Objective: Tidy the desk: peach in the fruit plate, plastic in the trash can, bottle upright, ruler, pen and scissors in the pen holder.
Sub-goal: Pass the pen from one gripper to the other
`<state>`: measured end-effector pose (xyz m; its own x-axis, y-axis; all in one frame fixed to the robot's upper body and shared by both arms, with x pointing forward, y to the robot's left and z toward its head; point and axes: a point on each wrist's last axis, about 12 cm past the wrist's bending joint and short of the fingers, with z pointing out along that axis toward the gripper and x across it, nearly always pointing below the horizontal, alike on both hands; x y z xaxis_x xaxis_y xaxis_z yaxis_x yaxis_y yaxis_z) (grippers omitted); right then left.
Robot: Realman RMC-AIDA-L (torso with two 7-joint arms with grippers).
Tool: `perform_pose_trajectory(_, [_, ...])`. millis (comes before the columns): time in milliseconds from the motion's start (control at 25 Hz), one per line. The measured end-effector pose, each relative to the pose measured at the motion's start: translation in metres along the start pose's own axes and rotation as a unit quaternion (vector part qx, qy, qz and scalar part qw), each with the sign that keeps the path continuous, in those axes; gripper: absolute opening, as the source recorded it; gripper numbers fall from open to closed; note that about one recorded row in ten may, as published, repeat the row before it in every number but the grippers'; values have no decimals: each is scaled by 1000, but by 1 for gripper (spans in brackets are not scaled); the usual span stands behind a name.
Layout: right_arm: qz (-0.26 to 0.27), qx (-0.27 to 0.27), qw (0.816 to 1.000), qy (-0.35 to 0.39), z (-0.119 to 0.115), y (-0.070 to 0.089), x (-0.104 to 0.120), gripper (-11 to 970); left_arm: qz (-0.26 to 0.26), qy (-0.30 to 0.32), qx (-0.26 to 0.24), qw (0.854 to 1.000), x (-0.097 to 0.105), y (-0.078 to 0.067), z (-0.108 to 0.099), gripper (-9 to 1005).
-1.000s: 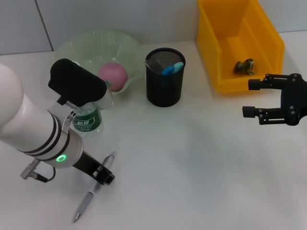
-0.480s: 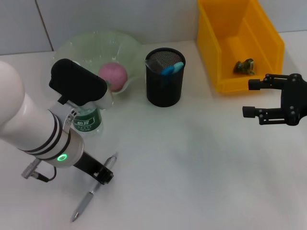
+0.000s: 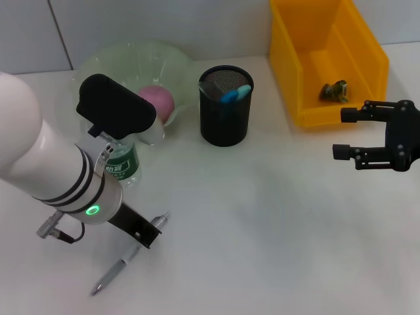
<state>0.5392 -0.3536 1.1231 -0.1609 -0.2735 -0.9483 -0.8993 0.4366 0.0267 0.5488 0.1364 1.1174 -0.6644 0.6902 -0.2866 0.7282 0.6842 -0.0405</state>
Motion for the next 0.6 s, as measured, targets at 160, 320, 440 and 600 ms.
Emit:
perform_pose_trajectory(160, [1, 2, 1000, 0, -1, 0, 1, 774, 3, -2, 0, 1000, -1, -1, -1, 102])
perform_pose_trajectory(320, [0, 5, 1000, -4, -1, 1, 1, 771, 6, -3, 0, 1000, -2, -2, -3, 63])
perform_pose_trajectory(440, [0, 5, 1000, -5, -1, 1, 1, 769, 8, -4, -3, 1000, -2, -2, -5, 36])
perform_pose_trajectory(600, [0, 5, 1000, -5, -1, 1, 1, 769, 9, -8, -3, 1000, -3, -3, -6, 43])
